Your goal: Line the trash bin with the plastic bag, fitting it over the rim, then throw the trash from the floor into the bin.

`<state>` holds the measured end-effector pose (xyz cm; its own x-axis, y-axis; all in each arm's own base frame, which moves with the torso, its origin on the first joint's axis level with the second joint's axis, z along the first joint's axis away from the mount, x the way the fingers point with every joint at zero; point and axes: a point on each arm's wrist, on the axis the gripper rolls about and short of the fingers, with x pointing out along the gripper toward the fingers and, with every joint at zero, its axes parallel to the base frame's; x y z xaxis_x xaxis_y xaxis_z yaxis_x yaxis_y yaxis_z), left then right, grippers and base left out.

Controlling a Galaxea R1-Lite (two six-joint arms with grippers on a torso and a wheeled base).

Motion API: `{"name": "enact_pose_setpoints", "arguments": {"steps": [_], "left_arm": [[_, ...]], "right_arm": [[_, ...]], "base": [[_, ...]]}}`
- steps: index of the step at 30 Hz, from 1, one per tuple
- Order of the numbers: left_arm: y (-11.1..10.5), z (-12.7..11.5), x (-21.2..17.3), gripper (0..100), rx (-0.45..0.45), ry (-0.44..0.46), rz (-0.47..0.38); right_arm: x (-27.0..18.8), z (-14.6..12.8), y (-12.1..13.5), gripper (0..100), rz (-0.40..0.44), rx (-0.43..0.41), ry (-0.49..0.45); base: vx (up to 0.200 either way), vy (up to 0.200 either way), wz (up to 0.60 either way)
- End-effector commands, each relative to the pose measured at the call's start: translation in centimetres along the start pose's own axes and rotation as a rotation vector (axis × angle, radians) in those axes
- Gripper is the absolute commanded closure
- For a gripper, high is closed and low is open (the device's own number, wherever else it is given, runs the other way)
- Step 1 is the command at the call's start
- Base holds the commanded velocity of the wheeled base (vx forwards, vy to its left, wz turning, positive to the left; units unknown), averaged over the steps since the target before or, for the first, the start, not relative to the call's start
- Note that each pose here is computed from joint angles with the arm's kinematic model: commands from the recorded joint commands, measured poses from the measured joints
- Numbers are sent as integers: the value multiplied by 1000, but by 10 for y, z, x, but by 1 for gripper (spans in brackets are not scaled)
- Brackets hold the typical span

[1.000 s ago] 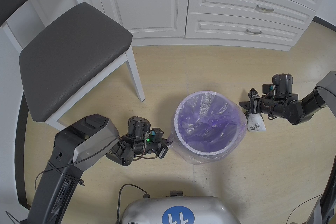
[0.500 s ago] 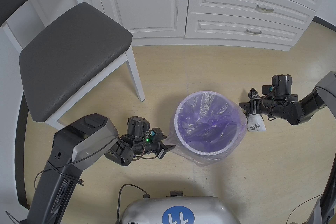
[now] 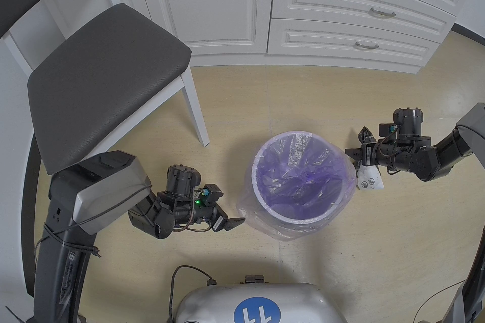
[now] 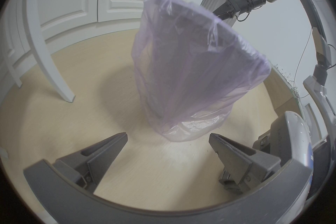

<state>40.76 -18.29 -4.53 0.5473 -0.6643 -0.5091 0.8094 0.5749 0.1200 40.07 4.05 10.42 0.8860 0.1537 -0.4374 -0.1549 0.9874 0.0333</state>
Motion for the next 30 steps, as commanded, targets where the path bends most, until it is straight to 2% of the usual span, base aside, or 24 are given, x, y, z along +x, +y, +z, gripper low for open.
{"name": "enact_pose_setpoints", "arguments": {"steps": [1, 7, 12, 18, 19, 20, 24, 26, 28, 30], "left_arm": [[1, 20, -35, 0, 25, -11, 59], [-5, 33, -63, 0, 43, -70, 101], [-14, 41, -86, 0, 46, -77, 104], [-19, 43, -99, 0, 43, -73, 103], [-26, 45, -115, 0, 23, -100, 112], [-28, 46, -118, 0, 20, -117, 116], [-37, 43, -125, 0, 16, -173, 125], [-37, 43, -125, 0, 16, -173, 125], [-45, 41, -132, 0, 2, -249, 140], [-46, 41, -135, 0, -5, -272, 145]], "right_arm": [[-10, 2, 1, 0, 0, 2, -4], [-32, 0, -5, 0, -15, 11, -5], [-50, 4, -8, 0, -26, 8, -73], [-63, 2, -7, 0, -31, -5, -76], [-86, -3, -18, 0, -71, -70, -72], [-91, -4, -20, 0, -78, -82, -73], [-111, -5, -29, 0, -110, -106, -86], [-111, -5, -29, 0, -110, -106, -86], [-132, -5, -28, 0, -98, -114, -106], [-137, -5, -27, 0, -98, -115, -112]], "base": [[0, 0, 0], [0, 0, 0], [0, 0, 0], [0, 0, 0], [0, 0, 0], [0, 0, 0], [0, 0, 0], [0, 0, 0], [0, 0, 0], [0, 0, 0]]}}
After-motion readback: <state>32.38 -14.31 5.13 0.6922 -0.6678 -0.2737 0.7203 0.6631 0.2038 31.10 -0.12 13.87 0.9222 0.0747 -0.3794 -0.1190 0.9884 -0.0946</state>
